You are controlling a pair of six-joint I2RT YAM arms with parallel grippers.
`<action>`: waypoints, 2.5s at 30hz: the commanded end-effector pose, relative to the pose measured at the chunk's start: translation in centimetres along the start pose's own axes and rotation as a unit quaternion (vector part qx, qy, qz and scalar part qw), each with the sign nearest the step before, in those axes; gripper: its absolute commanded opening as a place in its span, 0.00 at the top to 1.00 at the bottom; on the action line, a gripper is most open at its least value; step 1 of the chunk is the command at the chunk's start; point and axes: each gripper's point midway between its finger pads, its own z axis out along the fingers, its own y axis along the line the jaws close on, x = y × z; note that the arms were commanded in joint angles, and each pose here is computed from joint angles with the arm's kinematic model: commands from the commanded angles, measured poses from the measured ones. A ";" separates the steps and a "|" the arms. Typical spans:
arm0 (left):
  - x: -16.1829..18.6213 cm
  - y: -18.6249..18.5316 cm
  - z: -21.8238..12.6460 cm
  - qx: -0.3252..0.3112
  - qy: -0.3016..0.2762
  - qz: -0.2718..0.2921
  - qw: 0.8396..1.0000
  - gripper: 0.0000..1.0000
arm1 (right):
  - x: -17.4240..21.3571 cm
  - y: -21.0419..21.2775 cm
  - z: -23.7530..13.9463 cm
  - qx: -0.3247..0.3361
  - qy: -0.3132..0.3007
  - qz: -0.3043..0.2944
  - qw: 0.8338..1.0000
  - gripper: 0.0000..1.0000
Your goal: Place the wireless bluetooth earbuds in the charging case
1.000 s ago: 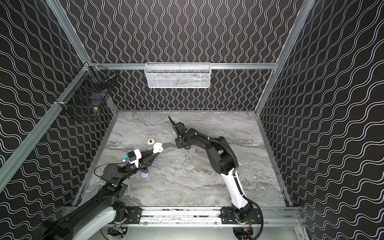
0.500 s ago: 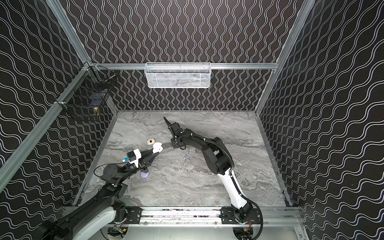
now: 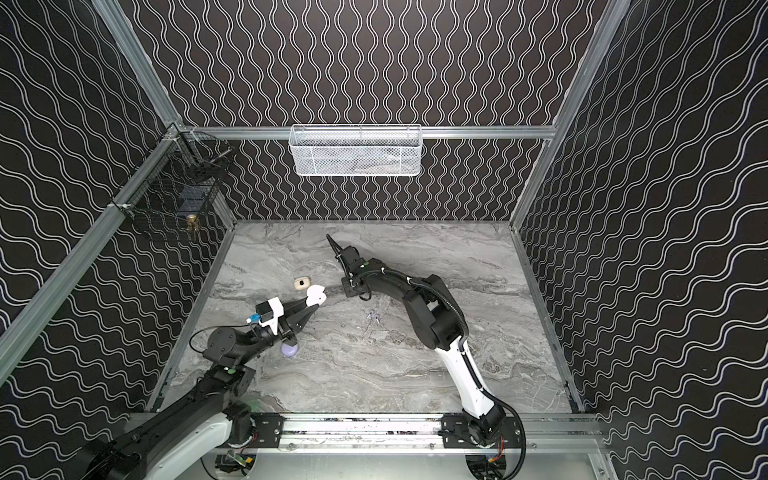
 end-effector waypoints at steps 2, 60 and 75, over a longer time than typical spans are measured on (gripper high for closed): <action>-0.9 0.0 -0.1 -0.002 -0.015 0.011 1.000 1.00 | 2.2 -0.8 0.2 0.016 0.037 0.001 0.999 0.86; -4.0 -0.9 -1.9 -0.007 -0.096 0.047 0.994 1.00 | -0.5 15.0 -38.9 -0.332 -0.447 0.115 0.823 0.92; -4.7 -0.6 -2.0 -0.018 -0.101 0.044 0.994 1.00 | 0.1 15.9 -37.0 -0.321 -0.436 0.106 0.834 0.92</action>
